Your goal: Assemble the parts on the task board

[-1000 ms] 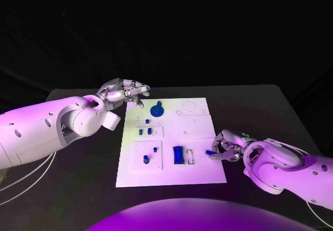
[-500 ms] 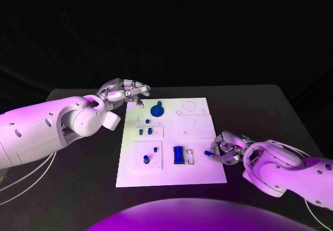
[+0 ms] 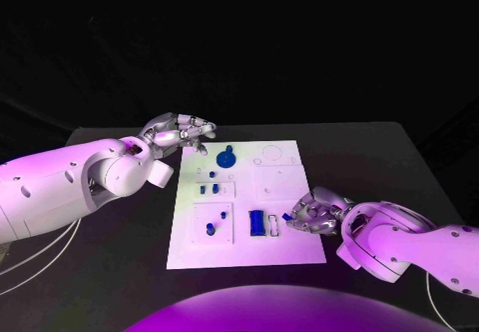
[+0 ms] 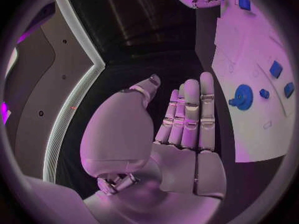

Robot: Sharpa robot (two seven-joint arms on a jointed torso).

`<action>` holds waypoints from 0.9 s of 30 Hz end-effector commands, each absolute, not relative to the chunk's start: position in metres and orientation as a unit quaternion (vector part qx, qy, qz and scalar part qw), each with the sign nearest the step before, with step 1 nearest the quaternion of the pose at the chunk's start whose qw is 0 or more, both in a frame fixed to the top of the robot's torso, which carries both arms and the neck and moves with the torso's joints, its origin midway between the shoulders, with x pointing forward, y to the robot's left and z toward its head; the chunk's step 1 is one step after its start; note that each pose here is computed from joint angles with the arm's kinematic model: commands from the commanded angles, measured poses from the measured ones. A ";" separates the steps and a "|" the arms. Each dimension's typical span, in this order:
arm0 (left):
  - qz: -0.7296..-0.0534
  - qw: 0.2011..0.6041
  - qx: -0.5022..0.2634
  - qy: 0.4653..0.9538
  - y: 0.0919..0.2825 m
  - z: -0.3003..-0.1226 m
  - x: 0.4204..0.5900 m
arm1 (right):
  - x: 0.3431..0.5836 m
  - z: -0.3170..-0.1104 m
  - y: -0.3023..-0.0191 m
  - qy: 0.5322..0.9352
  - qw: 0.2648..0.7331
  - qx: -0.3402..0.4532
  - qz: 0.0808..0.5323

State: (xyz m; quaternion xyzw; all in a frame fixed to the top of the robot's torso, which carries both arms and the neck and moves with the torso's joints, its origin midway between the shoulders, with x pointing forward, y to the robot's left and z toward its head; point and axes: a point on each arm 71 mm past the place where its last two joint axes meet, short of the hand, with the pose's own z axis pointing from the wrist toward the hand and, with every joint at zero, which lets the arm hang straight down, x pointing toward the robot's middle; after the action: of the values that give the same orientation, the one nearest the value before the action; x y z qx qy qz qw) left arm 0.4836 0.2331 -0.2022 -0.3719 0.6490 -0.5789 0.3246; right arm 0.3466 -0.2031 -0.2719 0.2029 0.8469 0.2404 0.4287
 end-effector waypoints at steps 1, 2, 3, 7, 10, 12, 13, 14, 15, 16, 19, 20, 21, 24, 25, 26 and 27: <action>-0.587 0.319 -0.369 0.646 0.231 -0.201 0.483 | 0.346 -0.273 -0.197 0.848 0.413 0.218 0.252; -0.588 0.319 -0.368 0.646 0.231 -0.201 0.483 | 0.347 -0.274 -0.195 0.849 0.410 0.217 0.252; -0.588 0.319 -0.368 0.646 0.231 -0.201 0.483 | 0.347 -0.275 -0.195 0.850 0.409 0.217 0.251; -0.588 0.317 -0.368 0.647 0.230 -0.201 0.482 | 0.349 -0.278 -0.192 0.852 0.406 0.215 0.249; -0.588 0.316 -0.368 0.648 0.231 -0.201 0.482 | 0.351 -0.280 -0.189 0.853 0.405 0.214 0.248; -0.588 0.315 -0.368 0.648 0.231 -0.201 0.482 | 0.352 -0.281 -0.188 0.854 0.404 0.214 0.249; -0.588 0.315 -0.367 0.648 0.230 -0.201 0.482 | 0.352 -0.282 -0.187 0.854 0.404 0.213 0.249; -0.588 0.314 -0.367 0.648 0.230 -0.201 0.482 | 0.352 -0.282 -0.186 0.854 0.403 0.213 0.249; -0.588 0.314 -0.367 0.648 0.230 -0.201 0.482 | 0.352 -0.283 -0.185 0.855 0.403 0.213 0.250; -0.588 0.314 -0.367 0.648 0.230 -0.201 0.482 | 0.353 -0.283 -0.184 0.855 0.402 0.212 0.250; -0.588 0.313 -0.367 0.649 0.230 -0.201 0.482 | 0.353 -0.285 -0.182 0.857 0.399 0.210 0.249; -0.588 0.313 -0.367 0.649 0.230 -0.201 0.482 | 0.353 -0.286 -0.181 0.858 0.398 0.209 0.249; -0.588 0.313 -0.367 0.649 0.230 -0.201 0.482 | 0.353 -0.286 -0.180 0.859 0.396 0.208 0.249; -0.588 0.312 -0.367 0.650 0.230 -0.201 0.481 | 0.352 -0.288 -0.178 0.862 0.391 0.205 0.250; -0.588 0.311 -0.367 0.650 0.230 -0.201 0.481 | 0.351 -0.288 -0.177 0.862 0.390 0.204 0.250; -0.588 0.311 -0.367 0.651 0.230 -0.201 0.481 | 0.351 -0.289 -0.177 0.863 0.389 0.203 0.251; -0.588 0.310 -0.367 0.651 0.230 -0.201 0.481 | 0.351 -0.289 -0.176 0.863 0.388 0.202 0.251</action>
State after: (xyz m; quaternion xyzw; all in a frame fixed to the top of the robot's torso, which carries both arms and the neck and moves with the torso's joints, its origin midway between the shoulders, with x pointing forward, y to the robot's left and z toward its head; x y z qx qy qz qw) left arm 0.4823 0.2330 -0.2019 -0.3706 0.6505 -0.5803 0.3205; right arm 0.3524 -0.1779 -0.2872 0.2106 0.8566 0.2509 0.3986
